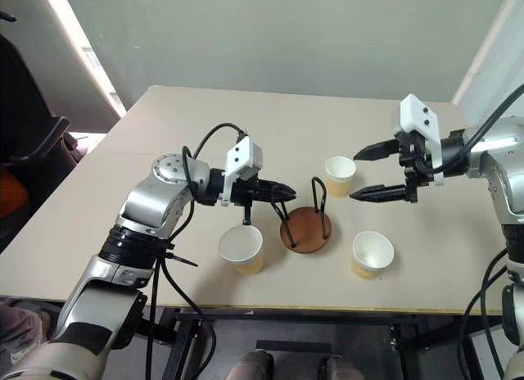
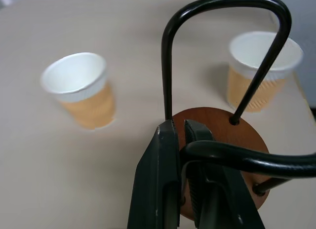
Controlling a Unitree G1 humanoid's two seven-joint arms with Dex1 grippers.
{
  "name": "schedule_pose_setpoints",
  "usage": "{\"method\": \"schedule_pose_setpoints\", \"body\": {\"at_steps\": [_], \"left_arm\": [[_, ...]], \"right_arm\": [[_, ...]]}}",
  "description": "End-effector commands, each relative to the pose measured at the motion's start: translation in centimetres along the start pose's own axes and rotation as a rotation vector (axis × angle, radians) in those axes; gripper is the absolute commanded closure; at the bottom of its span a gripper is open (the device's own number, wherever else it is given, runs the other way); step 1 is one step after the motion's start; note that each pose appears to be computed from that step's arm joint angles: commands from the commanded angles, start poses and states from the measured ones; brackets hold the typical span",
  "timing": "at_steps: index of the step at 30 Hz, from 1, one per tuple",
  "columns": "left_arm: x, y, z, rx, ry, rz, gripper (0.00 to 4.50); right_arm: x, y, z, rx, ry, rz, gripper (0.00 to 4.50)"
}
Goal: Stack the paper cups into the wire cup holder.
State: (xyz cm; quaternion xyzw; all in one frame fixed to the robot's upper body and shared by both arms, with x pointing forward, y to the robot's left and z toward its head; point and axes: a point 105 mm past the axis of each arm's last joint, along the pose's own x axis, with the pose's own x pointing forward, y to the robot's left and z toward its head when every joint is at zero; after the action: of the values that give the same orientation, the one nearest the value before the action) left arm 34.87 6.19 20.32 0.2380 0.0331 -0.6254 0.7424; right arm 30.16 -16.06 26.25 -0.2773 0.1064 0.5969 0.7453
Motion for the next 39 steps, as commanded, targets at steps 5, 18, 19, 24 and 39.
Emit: {"method": "schedule_pose_setpoints", "body": {"at_steps": [5,18,19,24,39], "left_arm": [[0.6,-0.2,0.6,0.086,0.010,-0.025,4.47],[0.7,-0.7,-2.2,0.014,0.086,-0.025,3.38],[0.7,-0.7,-2.4,0.012,0.090,-0.028,3.03],[0.9,-0.2,-2.5,0.027,0.098,0.006,1.25],[-3.8,0.2,-0.5,0.172,0.148,-0.010,0.20]], "right_arm": [[-1.2,1.1,0.8,-0.022,0.002,-0.004,0.21],[-1.1,1.6,0.2,0.001,0.023,-0.011,0.21],[-1.1,1.6,0.1,0.001,0.024,-0.014,0.21],[-1.1,1.5,0.1,0.003,0.029,-0.024,0.21],[-1.1,3.4,-2.2,0.027,0.155,0.057,0.21]]}}
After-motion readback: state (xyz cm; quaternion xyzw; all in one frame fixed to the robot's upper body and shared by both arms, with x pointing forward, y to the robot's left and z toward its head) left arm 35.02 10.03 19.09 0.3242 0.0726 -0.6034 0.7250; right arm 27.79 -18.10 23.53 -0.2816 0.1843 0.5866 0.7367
